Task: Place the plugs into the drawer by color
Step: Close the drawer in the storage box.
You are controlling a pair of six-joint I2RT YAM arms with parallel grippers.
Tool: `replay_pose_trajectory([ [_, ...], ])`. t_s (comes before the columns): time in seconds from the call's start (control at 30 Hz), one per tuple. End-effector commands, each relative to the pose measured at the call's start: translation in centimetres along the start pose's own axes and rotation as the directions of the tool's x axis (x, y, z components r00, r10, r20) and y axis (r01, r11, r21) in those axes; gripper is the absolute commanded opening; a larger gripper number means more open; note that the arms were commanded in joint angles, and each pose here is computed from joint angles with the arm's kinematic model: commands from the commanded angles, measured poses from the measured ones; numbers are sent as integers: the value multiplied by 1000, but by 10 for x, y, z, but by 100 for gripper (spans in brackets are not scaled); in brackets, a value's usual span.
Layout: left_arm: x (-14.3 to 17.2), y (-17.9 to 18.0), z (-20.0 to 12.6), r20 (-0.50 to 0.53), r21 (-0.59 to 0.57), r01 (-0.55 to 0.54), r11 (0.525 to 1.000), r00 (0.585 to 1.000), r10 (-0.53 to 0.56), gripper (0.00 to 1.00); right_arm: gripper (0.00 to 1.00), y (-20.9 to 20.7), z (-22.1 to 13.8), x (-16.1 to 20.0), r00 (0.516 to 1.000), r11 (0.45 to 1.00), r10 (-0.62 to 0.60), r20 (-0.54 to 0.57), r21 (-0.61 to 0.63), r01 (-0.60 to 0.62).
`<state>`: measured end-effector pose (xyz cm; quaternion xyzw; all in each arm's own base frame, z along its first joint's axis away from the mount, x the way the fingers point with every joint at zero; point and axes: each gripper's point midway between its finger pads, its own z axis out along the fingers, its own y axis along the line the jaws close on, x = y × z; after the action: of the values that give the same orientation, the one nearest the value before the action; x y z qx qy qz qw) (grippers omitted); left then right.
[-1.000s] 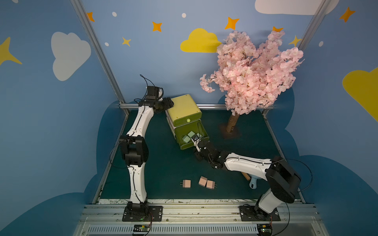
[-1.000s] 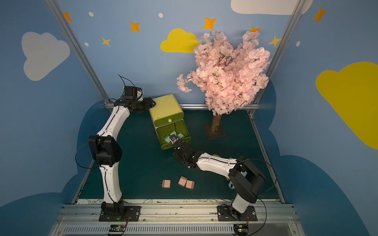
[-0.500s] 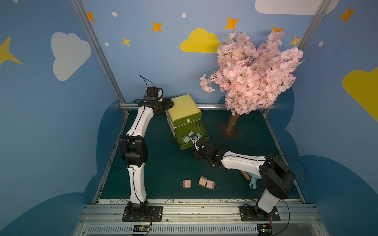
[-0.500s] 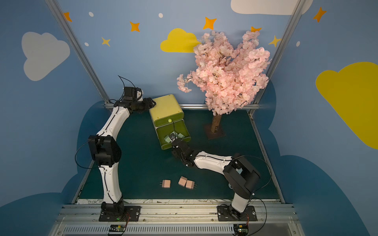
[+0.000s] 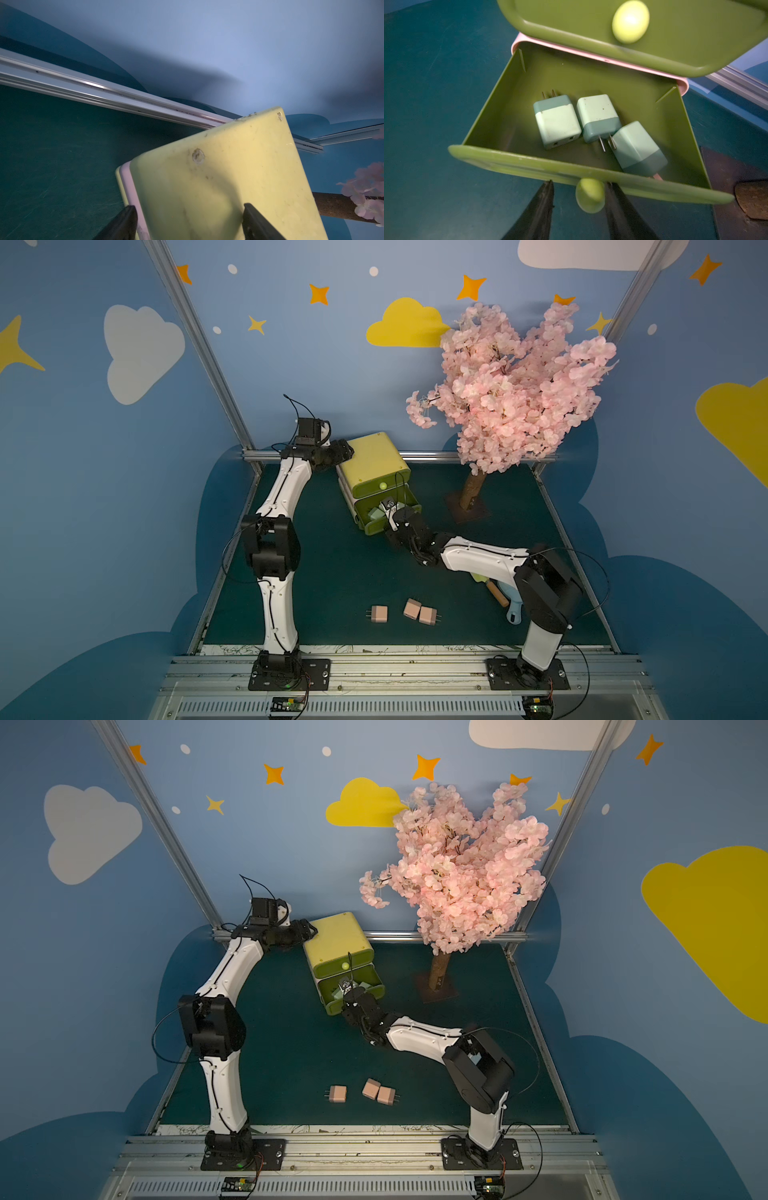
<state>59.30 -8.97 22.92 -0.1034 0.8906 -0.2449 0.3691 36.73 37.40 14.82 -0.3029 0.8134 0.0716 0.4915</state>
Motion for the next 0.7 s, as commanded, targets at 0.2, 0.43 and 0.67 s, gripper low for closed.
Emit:
replay_pose_trajectory([
  [0.2, 44, 32, 14, -140, -97, 37, 995, 989, -50, 81, 45, -3, 19, -42, 992, 999, 46, 116, 12, -48],
  [0.43, 47, 33, 13, -146, -100, 35, 994, 988, -49, 81, 44, -4, 36, -54, 983, 997, 70, 167, 17, -74],
  [0.67, 49, 33, 13, -149, -100, 31, 995, 988, -45, 81, 45, -6, 47, -68, 952, 991, 120, 283, 16, -129],
])
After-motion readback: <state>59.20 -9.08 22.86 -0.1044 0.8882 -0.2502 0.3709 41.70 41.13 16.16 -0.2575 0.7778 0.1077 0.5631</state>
